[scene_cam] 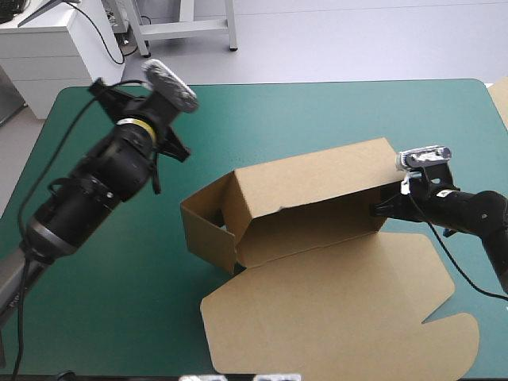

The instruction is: Fold the box

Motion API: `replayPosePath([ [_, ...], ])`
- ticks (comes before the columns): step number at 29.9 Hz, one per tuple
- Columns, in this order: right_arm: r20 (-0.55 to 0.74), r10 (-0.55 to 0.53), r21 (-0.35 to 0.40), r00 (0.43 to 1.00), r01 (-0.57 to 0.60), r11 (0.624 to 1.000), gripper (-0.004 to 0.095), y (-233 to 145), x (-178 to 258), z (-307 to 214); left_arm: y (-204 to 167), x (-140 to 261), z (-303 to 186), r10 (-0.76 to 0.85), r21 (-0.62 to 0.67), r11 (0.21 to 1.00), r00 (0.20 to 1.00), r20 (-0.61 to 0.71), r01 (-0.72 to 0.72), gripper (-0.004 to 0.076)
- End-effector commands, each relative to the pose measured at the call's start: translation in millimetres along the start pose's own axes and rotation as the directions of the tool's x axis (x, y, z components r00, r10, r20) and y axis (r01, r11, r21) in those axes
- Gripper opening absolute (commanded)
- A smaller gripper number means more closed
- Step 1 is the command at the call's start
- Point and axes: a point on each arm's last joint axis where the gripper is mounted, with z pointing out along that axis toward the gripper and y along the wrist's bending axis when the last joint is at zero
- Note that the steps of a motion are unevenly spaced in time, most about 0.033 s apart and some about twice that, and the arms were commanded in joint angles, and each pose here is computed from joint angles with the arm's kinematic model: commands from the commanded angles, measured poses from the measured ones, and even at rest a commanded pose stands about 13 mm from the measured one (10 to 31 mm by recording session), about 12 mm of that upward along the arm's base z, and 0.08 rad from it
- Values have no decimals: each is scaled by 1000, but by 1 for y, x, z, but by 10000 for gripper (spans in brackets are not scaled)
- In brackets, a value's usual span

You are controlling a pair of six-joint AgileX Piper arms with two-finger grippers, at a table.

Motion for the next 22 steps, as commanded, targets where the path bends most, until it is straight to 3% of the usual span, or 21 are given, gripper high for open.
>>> replayPosePath([
  [1,-27,35,-54,999,-36,998,2,27,-19,-18,47,23,-2,-198,-38,980,980,-21,197,0],
  [6,-134,10,-92,991,-23,995,2,50,-43,-27,85,70,18,-472,-74,881,862,-186,466,0],
  [9,-182,-20,-125,983,-3,992,2,62,-57,-28,98,94,25,-549,-54,829,790,-272,557,0],
  [15,-381,-38,-72,924,12,997,1,59,-59,-4,111,126,27,-641,-69,733,652,-405,677,0],
  [22,-489,-48,-9,871,51,999,1,44,-52,37,104,127,28,-645,-30,697,608,-463,717,-8],
])
